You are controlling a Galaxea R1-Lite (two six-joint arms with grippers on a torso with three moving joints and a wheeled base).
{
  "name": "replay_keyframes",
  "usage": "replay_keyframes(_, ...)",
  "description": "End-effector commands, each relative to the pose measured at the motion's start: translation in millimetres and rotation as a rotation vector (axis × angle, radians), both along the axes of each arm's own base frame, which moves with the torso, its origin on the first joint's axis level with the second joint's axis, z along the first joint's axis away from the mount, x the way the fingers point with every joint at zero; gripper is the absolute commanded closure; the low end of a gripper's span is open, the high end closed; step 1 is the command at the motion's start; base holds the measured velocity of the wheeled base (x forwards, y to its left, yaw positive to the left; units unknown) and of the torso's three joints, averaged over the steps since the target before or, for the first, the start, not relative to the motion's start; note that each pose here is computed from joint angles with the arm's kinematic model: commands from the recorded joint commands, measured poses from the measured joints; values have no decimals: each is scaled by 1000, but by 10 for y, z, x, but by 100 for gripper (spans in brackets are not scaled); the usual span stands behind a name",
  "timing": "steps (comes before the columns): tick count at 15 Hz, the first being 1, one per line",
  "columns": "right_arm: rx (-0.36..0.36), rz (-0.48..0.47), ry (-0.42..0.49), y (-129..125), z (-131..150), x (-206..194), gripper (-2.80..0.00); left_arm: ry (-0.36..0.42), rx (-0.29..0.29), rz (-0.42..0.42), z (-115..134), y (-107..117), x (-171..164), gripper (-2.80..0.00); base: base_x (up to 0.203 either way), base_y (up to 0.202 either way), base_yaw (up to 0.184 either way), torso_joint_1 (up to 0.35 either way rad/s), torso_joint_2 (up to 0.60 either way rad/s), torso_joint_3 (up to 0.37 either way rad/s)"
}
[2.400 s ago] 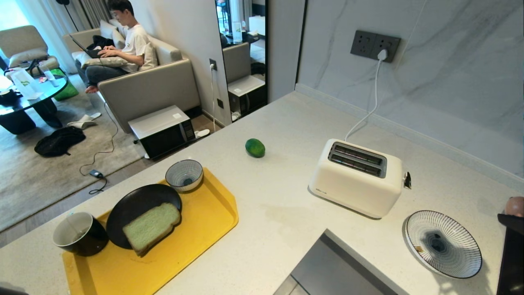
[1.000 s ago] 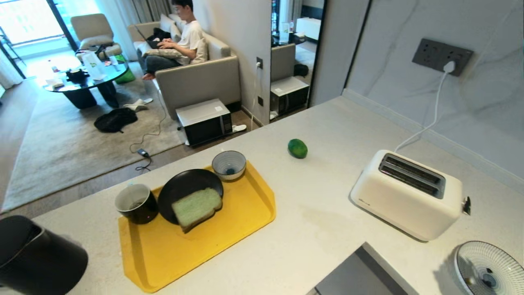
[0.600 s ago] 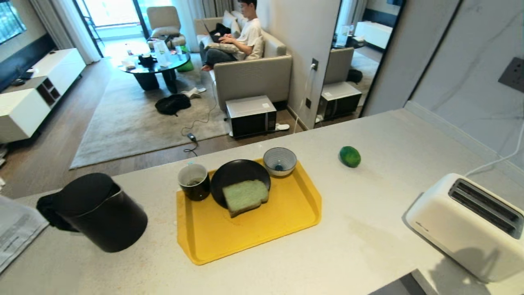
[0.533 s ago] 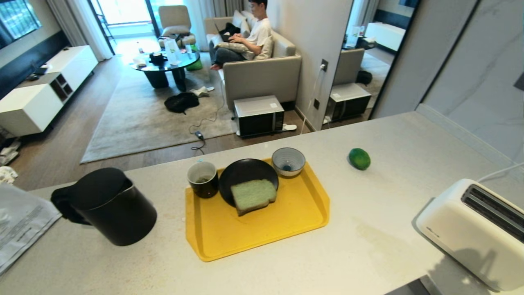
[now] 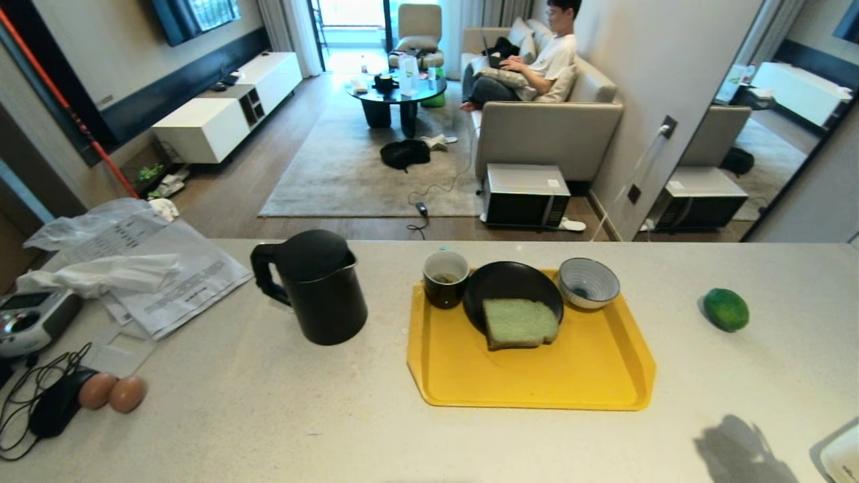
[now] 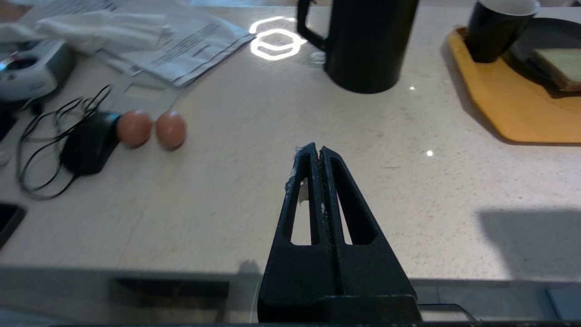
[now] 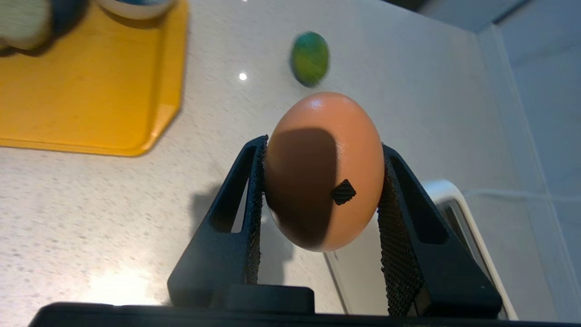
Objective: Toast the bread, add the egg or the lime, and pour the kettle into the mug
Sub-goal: Put the egg in the bowl
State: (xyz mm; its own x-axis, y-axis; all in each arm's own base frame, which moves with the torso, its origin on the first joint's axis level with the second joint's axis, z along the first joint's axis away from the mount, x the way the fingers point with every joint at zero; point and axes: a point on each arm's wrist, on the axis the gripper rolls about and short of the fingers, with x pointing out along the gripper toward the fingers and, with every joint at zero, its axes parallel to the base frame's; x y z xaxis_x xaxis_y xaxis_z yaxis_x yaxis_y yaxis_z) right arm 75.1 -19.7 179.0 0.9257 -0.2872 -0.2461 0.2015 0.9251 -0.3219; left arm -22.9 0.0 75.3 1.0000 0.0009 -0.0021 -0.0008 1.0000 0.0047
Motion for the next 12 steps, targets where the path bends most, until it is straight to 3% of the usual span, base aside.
replay_keyframes(1, -1, 7, 30, 1, -29, 12, 0, 1, 0, 1, 1, 0, 0, 0, -1, -8, 175, -2, 2, 2)
replay_keyframes(4, -21, 77, 84, 35, -44, 83, 0, 1, 0, 1, 1, 0, 0, 0, -1, -6, 129, 1, 6, 3)
replay_keyframes(7, -46, 191, 98, 109, 67, 300, 0, 2, 0, 1, -2, 0, 1, 0, 0, 0, 0, 0, 0, 0)
replay_keyframes(12, -82, 178, 91, 207, 385, 703, 0, 1, 0, 1, 1, 0, 0, 0, 0, 0, 0, 0, 0, 0)
